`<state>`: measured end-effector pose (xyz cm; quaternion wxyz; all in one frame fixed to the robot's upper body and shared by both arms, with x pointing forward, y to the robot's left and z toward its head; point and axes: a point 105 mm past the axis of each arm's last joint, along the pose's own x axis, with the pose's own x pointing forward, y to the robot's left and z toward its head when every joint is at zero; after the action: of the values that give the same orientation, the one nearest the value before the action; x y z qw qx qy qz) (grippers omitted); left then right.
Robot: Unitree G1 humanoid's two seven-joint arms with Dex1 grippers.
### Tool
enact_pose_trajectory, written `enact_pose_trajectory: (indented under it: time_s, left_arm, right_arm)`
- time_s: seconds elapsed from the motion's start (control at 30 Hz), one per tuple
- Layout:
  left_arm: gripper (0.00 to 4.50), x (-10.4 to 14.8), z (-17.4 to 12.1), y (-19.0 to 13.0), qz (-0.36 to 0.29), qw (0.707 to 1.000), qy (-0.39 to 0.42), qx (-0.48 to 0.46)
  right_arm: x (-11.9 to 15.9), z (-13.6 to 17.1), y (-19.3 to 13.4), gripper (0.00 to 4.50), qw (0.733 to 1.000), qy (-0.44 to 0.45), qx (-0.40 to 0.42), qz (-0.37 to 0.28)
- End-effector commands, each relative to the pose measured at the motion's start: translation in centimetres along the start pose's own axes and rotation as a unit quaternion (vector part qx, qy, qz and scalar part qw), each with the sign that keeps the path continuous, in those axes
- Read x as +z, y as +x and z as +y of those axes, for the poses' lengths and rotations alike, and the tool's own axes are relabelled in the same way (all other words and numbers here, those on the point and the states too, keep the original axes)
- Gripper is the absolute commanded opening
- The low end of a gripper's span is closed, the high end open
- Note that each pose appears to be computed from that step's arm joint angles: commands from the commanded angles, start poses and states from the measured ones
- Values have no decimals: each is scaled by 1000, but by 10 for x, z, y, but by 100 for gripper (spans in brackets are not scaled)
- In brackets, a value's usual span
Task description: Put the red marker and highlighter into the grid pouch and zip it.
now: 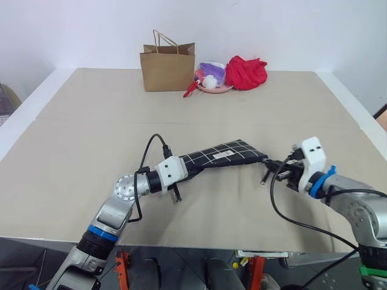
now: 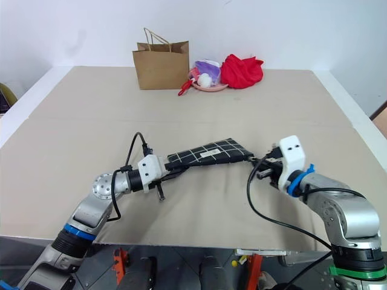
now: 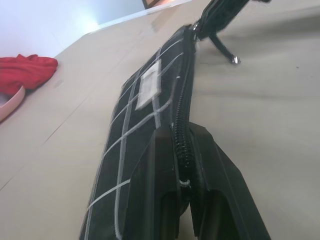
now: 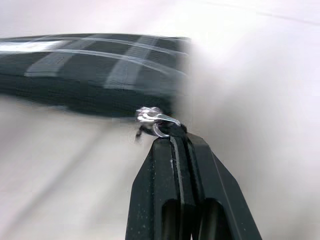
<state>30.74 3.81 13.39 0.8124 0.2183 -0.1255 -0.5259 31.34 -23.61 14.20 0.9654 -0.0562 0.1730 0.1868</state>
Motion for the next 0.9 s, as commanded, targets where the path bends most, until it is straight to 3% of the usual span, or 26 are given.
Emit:
enact_pose_trajectory:
  time_s: [0.03, 0.3, 0.33, 0.4, 0.43, 0.47, 0.6, 0.7, 0.77, 0.9]
  left_arm:
    - [0, 7, 9, -8, -6, 1000, 15, 19]
    - [0, 7, 9, -9, -6, 1000, 12, 15]
    - [0, 7, 8, -10, -6, 1000, 6, 10]
    - [0, 7, 7, -12, -10, 1000, -7, 3]
    - [83, 9, 7, -13, -14, 1000, -10, -1]
    - [115, 9, 8, -15, -17, 1000, -11, -5]
    - [317, 12, 11, -23, -23, 999, -29, -24]
    - [447, 18, 13, -34, -35, 993, -108, -39]
    - [447, 16, 22, -42, -28, 990, -136, -16]
    - [447, -10, 40, -60, 34, 987, -143, 60]
  right_arm:
    - [9, -27, -14, 2, 997, -12, -70, -17]
    - [9, -11, -14, 2, 999, 16, -23, -19]
    - [12, -6, -15, 71, 1000, 9, -6, -25]
    - [13, 0, -17, 141, 1000, -2, 12, -29]
    - [12, 5, -21, 197, 999, -15, 33, -30]
    - [8, 11, -24, 247, 998, -22, 57, -21]
    - [0, 34, -37, 448, 989, -47, 140, -25]
    - [5, 39, -36, 450, 985, -46, 152, -65]
    - [8, 42, -33, 450, 983, -45, 158, -88]
    - [3, 37, -25, 450, 983, -55, 134, -114]
